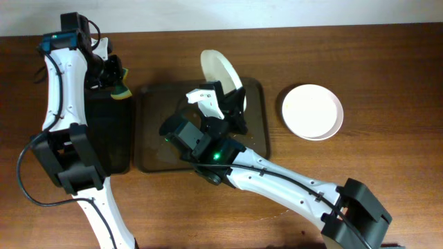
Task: Clean dirty plates on tray and stack at the side
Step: 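Lift the last plate with the right gripper and stack it on the pile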
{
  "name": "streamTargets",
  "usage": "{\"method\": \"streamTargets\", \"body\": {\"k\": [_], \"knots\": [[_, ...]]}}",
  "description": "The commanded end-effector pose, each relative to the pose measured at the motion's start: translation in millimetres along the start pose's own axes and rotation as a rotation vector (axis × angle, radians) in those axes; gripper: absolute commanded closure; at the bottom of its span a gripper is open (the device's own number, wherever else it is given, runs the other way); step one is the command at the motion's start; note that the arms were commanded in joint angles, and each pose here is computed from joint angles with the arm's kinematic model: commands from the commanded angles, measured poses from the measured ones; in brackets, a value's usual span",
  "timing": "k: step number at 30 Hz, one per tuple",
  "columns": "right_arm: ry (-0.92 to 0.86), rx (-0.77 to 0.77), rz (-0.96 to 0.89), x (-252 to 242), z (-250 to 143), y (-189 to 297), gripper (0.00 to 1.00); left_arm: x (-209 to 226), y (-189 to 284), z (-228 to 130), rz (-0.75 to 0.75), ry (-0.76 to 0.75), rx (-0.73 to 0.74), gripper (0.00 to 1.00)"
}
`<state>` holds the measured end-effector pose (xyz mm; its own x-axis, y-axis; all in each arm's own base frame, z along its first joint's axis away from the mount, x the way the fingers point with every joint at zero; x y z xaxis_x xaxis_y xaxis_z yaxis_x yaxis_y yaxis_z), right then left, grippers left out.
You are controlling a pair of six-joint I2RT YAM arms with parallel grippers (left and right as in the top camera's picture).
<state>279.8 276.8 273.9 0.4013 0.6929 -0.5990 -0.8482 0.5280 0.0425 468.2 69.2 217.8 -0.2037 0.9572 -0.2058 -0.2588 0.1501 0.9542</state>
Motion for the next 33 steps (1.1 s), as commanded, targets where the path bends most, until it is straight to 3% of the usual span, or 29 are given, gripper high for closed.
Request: {"method": "streamTargets", "body": {"k": [1,7,14,19,25,28,33], "knots": [[0.053,-0.006,-0.080,-7,6,3,0.96,-1,4,0,-0.004,0.012,-0.010,0.99],[0.043,-0.006,-0.037,-4,6,2,0.96,-1,4,0,-0.004,0.012,-0.009,1.00],[0.026,0.007,0.432,27,3,8,0.96,-1,4,0,-0.004,0.012,-0.010,1.00],[-0.156,0.207,0.681,19,-10,-3,0.96,-1,4,0,-0.004,0.012,-0.009,0.99],[-0.428,0.461,0.985,-50,-8,-60,0.96,-1,4,0,-0.004,0.012,-0.009,0.99],[-0.586,0.633,0.923,-104,-34,-114,0.96,-1,4,0,-0.004,0.012,-0.009,0.99],[-0.640,0.922,0.615,-158,-110,-177,0.96,-1,4,0,-0.004,0.012,-0.009,0.99]]}}
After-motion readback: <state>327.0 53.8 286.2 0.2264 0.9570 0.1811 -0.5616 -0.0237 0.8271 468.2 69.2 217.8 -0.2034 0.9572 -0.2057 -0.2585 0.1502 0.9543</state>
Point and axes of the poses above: each gripper's point midway between its finger pads, its own y axis back along the fingers, its own x axis along the line the jaws close on, z = x × y, the point moved 10 cm from there along y, back along the fingers, and after that the axes turned 3 degrees about y, right-handed, at the moved point
